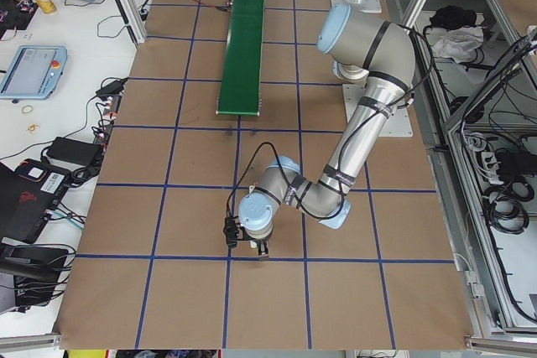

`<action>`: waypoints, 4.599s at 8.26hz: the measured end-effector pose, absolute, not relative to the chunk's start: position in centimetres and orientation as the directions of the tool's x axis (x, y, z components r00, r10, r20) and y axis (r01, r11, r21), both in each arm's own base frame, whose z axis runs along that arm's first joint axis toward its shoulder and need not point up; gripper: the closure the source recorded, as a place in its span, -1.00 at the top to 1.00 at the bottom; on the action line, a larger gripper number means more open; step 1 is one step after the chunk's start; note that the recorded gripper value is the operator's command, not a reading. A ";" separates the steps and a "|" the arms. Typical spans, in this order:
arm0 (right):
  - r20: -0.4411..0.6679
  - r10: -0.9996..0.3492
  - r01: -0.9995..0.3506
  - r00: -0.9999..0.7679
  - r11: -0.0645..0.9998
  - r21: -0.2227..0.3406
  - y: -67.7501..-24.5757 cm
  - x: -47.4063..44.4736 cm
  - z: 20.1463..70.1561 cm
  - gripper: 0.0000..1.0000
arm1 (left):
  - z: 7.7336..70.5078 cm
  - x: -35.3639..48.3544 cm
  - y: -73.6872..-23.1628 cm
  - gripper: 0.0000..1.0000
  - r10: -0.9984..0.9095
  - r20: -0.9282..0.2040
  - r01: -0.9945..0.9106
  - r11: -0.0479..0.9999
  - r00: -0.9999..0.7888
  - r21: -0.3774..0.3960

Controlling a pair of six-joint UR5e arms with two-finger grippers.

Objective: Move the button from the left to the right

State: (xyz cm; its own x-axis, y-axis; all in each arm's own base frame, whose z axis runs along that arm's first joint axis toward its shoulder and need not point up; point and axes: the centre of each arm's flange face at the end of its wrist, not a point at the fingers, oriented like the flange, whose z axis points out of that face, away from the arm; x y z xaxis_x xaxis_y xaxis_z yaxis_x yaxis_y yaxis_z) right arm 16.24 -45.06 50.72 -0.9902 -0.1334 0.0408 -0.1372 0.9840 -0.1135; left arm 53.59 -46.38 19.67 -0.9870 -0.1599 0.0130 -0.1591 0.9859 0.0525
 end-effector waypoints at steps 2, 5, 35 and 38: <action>0.041 -0.133 -0.137 -0.990 0.984 -0.114 -45.0 16.2 50.7 1.00 | 19.2 53.6 -46.5 0.63 -0.158 0.018 -0.157 0.986 -0.987 0.056; 0.041 -0.134 -0.138 -0.990 0.984 -0.114 -45.0 16.3 50.8 1.00 | 18.7 53.7 -46.6 0.16 -0.154 0.023 -0.153 0.986 -0.988 0.060; 0.044 -0.135 -0.139 -0.990 0.984 -0.113 -45.1 16.2 50.7 1.00 | 38.9 -0.7 -53.9 -0.90 -0.958 -0.074 -0.960 0.274 -0.278 0.064; 0.044 -0.134 -0.139 -0.990 0.984 -0.113 -45.1 16.2 50.7 1.00 | 33.1 -3.3 -52.6 -0.89 -0.980 -0.077 -0.982 0.182 -0.186 0.056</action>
